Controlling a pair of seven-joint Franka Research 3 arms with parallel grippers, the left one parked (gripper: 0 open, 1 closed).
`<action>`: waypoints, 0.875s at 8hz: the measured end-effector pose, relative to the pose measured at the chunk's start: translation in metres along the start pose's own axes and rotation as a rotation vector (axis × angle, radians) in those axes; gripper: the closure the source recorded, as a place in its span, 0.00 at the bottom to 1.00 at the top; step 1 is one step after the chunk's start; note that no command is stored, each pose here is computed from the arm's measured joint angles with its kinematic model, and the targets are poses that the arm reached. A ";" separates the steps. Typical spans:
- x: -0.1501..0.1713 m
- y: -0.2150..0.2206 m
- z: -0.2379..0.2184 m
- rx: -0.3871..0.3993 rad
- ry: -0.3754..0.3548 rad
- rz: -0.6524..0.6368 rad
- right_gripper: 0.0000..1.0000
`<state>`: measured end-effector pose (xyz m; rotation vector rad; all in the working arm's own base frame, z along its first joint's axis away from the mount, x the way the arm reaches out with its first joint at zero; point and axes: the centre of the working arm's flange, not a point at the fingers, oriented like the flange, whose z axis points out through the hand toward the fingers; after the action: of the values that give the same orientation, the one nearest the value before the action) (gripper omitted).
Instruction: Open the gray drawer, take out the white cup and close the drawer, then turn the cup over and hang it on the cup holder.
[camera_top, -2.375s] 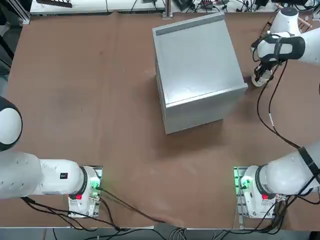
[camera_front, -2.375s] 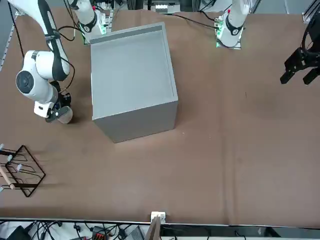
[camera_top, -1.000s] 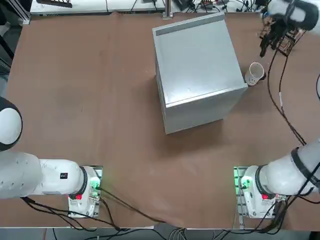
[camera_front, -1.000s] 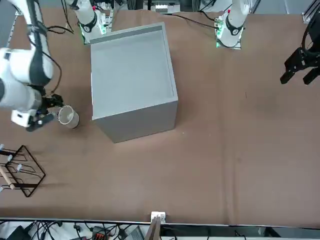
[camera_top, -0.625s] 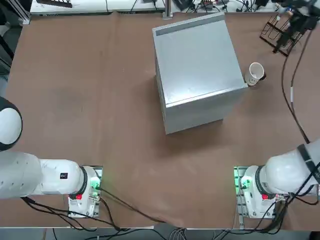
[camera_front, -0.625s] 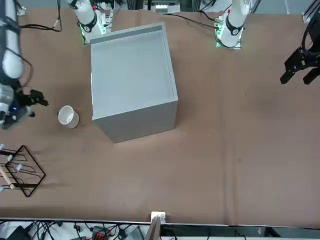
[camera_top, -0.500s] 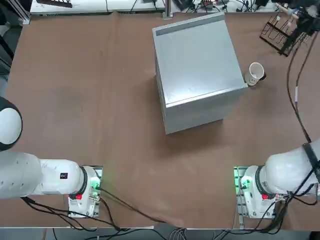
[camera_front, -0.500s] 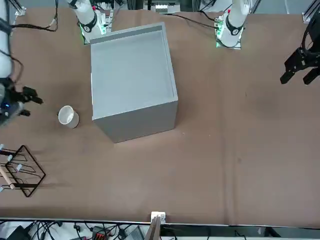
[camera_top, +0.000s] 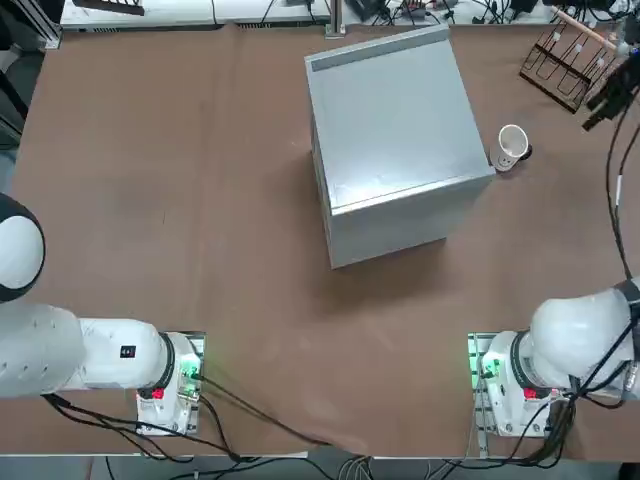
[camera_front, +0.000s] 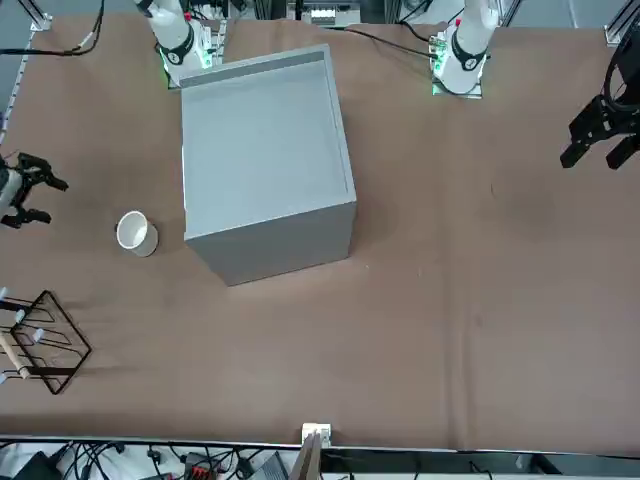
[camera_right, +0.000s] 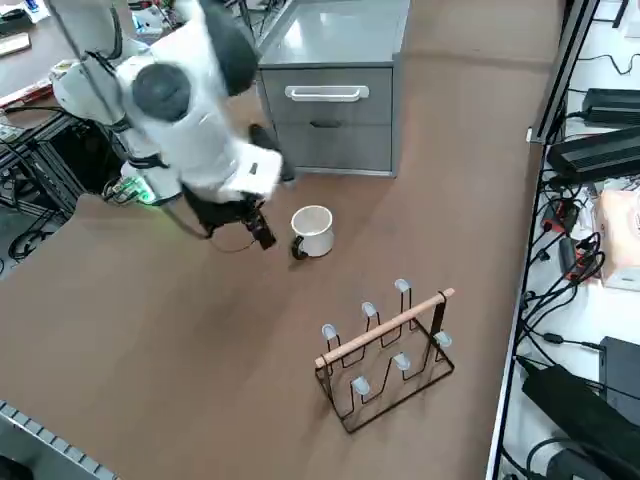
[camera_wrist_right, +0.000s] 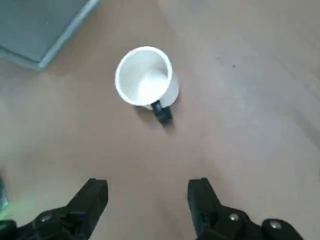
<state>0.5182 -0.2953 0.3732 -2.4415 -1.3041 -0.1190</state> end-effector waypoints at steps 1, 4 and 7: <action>-0.025 -0.002 0.005 0.015 0.073 -0.022 0.03; -0.073 -0.005 0.028 0.002 0.273 -0.171 0.04; -0.097 -0.015 0.073 -0.046 0.516 -0.298 0.04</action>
<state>0.4440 -0.3378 0.2861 -2.0319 -1.4069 -0.8043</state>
